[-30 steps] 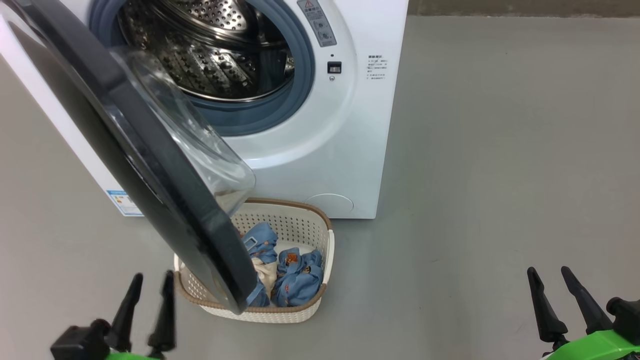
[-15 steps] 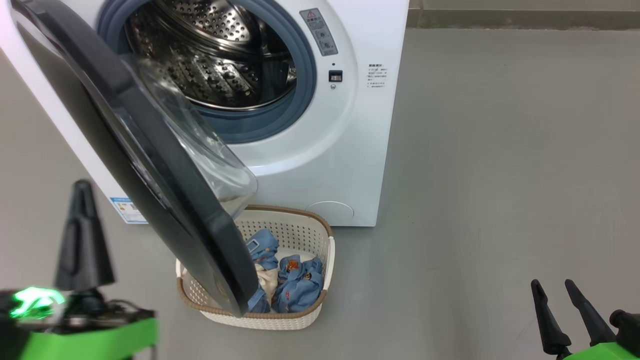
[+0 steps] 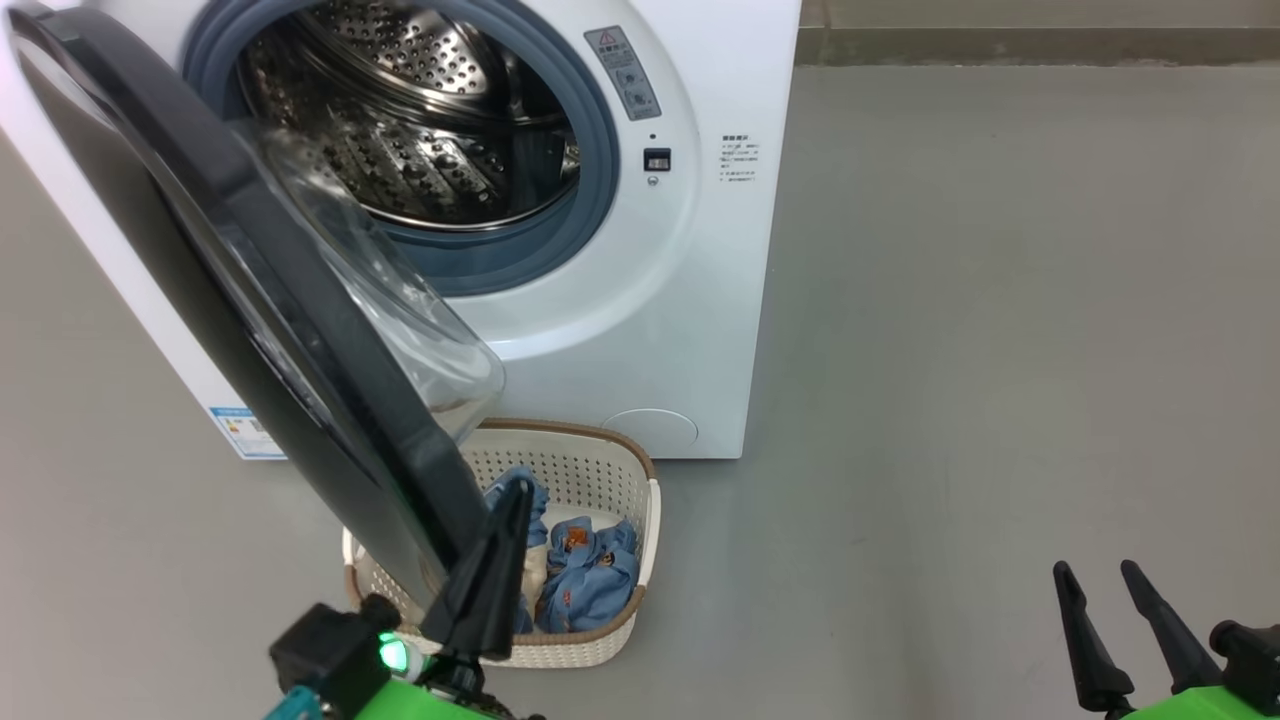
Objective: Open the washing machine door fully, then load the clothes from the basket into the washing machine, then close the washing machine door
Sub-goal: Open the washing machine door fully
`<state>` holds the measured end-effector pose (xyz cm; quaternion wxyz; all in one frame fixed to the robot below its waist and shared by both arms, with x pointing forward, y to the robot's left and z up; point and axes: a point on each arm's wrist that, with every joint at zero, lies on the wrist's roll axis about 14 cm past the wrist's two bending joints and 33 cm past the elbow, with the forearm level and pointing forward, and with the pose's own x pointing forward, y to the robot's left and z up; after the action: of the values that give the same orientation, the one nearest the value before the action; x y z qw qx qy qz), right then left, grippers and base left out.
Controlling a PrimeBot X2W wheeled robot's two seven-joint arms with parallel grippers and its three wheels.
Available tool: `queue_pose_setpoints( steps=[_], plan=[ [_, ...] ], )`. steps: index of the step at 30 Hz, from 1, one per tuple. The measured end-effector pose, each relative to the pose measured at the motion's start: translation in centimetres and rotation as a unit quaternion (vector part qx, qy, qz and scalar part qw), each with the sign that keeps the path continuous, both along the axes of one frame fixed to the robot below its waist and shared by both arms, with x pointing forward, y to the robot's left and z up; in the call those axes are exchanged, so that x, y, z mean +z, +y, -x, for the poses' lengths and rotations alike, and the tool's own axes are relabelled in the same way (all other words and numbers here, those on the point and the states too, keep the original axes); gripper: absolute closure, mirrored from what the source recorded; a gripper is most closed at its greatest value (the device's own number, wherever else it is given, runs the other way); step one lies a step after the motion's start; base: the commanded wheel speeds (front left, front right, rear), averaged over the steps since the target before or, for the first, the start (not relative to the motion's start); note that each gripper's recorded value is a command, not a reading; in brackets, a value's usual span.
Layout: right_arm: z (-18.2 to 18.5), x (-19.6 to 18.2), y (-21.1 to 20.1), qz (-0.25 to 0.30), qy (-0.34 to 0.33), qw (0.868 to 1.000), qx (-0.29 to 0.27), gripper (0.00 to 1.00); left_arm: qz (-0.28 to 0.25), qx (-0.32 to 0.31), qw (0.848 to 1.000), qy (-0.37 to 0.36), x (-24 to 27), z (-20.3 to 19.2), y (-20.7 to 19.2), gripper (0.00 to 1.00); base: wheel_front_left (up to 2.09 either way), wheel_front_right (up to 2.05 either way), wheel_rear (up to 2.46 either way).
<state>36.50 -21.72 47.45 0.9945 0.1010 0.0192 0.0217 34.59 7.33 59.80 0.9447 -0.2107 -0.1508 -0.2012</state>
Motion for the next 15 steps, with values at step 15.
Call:
queue_pose_setpoints(
  steps=[15],
  plan=[
    [0.1,-0.8,0.5,-0.003,0.012,1.0,0.004,0.0,-0.017,0.01,0.996,0.091,-5.6,-2.7,0.3,1.0,0.0,0.0,0.0]
  ],
)
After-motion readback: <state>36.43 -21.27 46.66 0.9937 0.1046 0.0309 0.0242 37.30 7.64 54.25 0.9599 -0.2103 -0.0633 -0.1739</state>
